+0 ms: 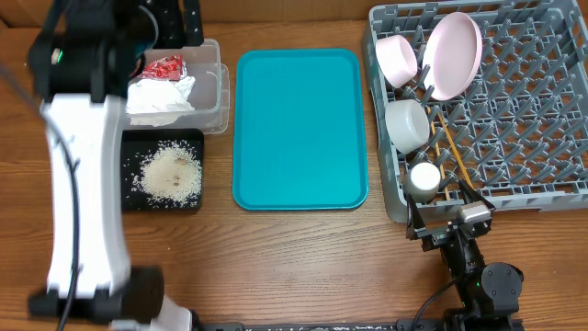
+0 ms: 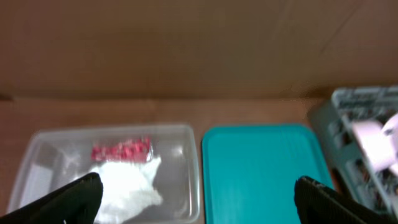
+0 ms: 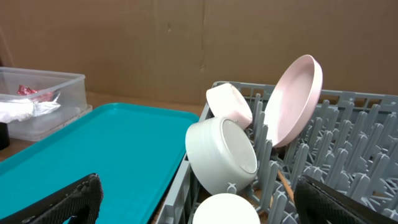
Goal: Sort waste into correct bins and load items into the dishwasher
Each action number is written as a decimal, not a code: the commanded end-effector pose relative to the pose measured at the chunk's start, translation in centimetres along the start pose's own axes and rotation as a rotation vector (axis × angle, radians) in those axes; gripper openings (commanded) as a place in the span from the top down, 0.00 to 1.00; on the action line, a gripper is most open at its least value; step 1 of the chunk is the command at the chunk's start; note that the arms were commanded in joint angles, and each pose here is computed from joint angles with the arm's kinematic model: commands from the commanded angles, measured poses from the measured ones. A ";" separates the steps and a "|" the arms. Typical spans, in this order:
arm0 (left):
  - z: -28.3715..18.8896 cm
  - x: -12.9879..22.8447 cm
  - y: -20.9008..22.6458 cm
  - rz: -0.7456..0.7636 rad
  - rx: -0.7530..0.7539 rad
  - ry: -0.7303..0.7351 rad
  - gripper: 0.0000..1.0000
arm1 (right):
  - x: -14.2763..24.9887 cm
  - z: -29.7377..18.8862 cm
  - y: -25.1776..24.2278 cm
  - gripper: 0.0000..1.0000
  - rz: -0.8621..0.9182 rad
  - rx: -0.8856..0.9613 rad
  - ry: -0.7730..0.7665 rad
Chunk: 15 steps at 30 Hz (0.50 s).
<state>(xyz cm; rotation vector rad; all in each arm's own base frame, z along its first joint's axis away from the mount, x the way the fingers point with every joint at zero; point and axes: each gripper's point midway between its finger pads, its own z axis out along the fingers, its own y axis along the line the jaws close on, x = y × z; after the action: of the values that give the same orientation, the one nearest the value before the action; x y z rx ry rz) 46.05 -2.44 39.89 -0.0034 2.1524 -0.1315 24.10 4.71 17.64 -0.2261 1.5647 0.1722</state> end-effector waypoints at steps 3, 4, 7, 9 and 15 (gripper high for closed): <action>-3.1 0.6 -0.9 0.055 0.037 -0.152 0.00 | 0.1 0.0 0.1 0.00 0.007 -0.005 -0.005; -3.3 0.9 -1.1 0.058 0.049 -0.182 0.00 | 0.1 0.0 0.1 0.00 0.007 -0.005 -0.005; -4.0 2.9 -1.0 0.063 0.055 -0.234 0.00 | 0.1 0.0 0.1 0.00 0.006 -0.005 -0.005; -4.4 4.7 -0.9 0.064 0.055 -0.247 0.00 | 0.1 0.0 0.1 0.00 0.007 -0.005 -0.005; -6.2 11.5 -0.3 0.068 0.044 -0.321 0.00 | 0.1 0.0 0.1 0.00 0.007 -0.005 -0.005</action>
<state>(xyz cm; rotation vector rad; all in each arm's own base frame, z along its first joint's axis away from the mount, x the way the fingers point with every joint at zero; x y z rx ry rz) 37.56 -2.60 34.63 0.0433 1.8881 -0.1391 24.10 4.71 17.66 -0.2258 1.5640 0.1724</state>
